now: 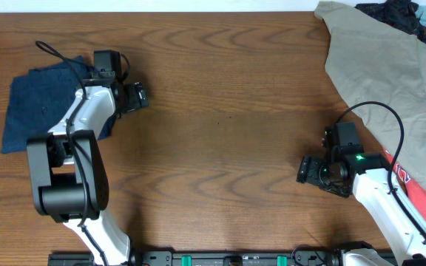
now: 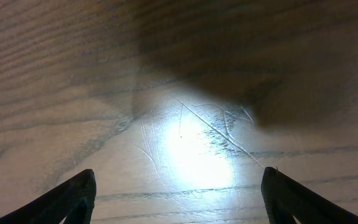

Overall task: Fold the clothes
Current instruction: 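Lower the shorts at the left table edge and press them flat with the left gripper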

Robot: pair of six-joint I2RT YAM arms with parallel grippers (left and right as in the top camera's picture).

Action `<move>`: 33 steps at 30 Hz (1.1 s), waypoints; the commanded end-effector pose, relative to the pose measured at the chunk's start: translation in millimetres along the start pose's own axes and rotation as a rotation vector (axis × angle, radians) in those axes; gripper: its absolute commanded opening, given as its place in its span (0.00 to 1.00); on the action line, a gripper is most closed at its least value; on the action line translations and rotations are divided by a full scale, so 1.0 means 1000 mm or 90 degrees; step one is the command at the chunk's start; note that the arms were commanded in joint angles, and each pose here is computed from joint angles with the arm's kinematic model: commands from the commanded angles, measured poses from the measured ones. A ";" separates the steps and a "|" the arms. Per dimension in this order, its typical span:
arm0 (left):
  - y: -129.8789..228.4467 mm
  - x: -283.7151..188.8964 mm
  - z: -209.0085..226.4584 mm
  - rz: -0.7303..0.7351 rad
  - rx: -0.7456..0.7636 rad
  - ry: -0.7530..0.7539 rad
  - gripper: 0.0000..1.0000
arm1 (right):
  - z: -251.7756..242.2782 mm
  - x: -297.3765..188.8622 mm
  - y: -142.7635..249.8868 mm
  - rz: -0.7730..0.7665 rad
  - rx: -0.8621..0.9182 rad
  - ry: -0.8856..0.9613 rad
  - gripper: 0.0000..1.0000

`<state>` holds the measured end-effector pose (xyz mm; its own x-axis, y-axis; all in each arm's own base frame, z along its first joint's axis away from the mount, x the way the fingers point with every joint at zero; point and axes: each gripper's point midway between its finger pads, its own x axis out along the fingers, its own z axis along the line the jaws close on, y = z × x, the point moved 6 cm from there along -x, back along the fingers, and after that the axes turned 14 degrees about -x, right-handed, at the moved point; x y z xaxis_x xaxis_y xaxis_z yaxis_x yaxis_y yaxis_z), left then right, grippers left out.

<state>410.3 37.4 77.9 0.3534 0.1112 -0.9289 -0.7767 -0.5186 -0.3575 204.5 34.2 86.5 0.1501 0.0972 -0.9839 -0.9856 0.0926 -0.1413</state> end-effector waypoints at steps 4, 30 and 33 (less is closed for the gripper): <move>0.005 0.034 0.034 0.049 -0.026 -0.045 0.98 | -0.001 -0.006 -0.003 -0.005 -0.003 -0.001 0.83; 0.020 0.034 -0.007 0.106 -0.015 0.102 0.98 | 0.000 -0.006 -0.005 -0.013 -0.004 -0.002 0.84; 0.030 0.032 -0.023 0.110 0.022 0.111 0.98 | 0.000 -0.006 -0.005 -0.012 -0.004 -0.002 0.84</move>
<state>419.0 35.0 60.4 0.3611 -0.0171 -0.9324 -0.7874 -0.5412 -0.2951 202.5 34.0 86.2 0.1393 0.0959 -0.9856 -0.9872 0.0913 -0.1307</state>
